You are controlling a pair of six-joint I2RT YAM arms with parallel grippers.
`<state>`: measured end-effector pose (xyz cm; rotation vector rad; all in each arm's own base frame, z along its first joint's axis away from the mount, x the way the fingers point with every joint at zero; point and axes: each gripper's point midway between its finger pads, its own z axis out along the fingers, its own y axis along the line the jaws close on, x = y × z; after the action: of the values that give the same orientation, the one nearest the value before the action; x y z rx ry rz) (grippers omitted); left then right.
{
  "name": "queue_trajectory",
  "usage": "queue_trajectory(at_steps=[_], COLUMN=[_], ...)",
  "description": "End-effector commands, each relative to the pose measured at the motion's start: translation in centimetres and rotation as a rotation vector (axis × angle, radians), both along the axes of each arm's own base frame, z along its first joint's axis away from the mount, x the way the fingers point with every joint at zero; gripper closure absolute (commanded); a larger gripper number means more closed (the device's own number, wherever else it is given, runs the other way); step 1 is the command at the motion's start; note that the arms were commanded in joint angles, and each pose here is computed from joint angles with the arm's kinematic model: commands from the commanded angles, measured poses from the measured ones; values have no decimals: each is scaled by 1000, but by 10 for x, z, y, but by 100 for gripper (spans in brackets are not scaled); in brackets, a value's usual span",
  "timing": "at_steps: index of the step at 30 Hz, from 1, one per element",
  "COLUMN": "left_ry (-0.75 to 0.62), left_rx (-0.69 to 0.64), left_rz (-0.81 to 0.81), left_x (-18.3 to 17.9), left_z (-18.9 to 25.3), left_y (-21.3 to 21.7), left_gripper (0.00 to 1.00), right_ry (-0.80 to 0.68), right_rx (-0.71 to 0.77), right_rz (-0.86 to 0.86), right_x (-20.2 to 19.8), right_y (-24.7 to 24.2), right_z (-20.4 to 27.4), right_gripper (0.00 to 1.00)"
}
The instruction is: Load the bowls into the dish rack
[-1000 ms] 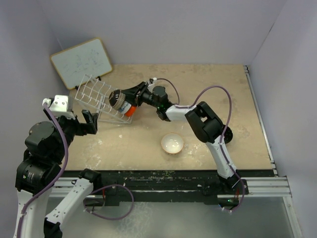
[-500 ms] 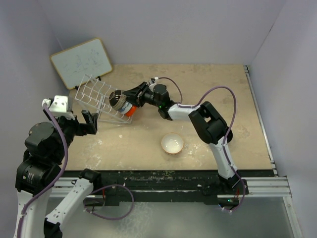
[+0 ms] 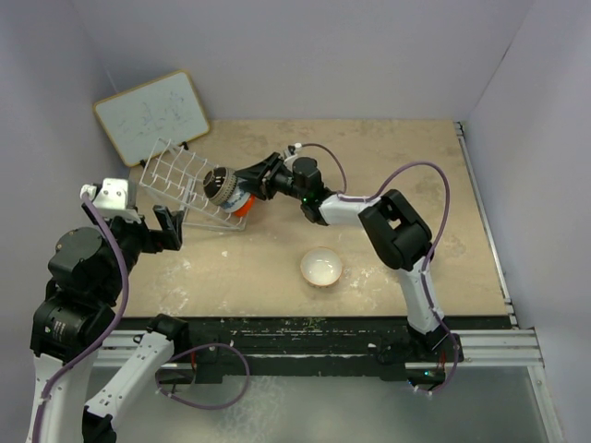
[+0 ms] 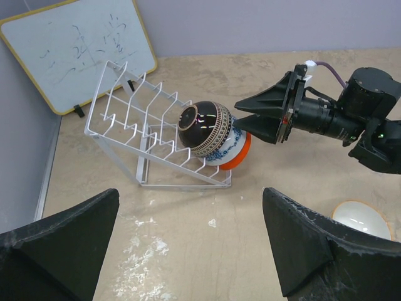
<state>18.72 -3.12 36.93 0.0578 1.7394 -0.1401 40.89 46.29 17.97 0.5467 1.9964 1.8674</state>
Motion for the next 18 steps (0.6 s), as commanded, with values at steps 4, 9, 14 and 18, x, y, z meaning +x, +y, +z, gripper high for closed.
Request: queue_trajectory(at_steps=[4,9,14,18], left_ry=[-42,-48,-53,-56], left_rx=[-17,-23,-23,-28], left_rz=[-5,-10,-10,-17], left_x=[2,1,-1,-1], left_z=[9,11,12,13], left_y=[-2,-3,-2,-3], left_gripper=[1,1,1,1], right_ry=[-101,-123,-190,-231], right_rx=[20,-52,-279,-580], right_rz=[-32,-47,-63,-117], right_x=[-3,-14,-24,-30], right_y=[-14,-32,-64,-110], right_z=[42,41,29,6], right_gripper=[50,49,42,34])
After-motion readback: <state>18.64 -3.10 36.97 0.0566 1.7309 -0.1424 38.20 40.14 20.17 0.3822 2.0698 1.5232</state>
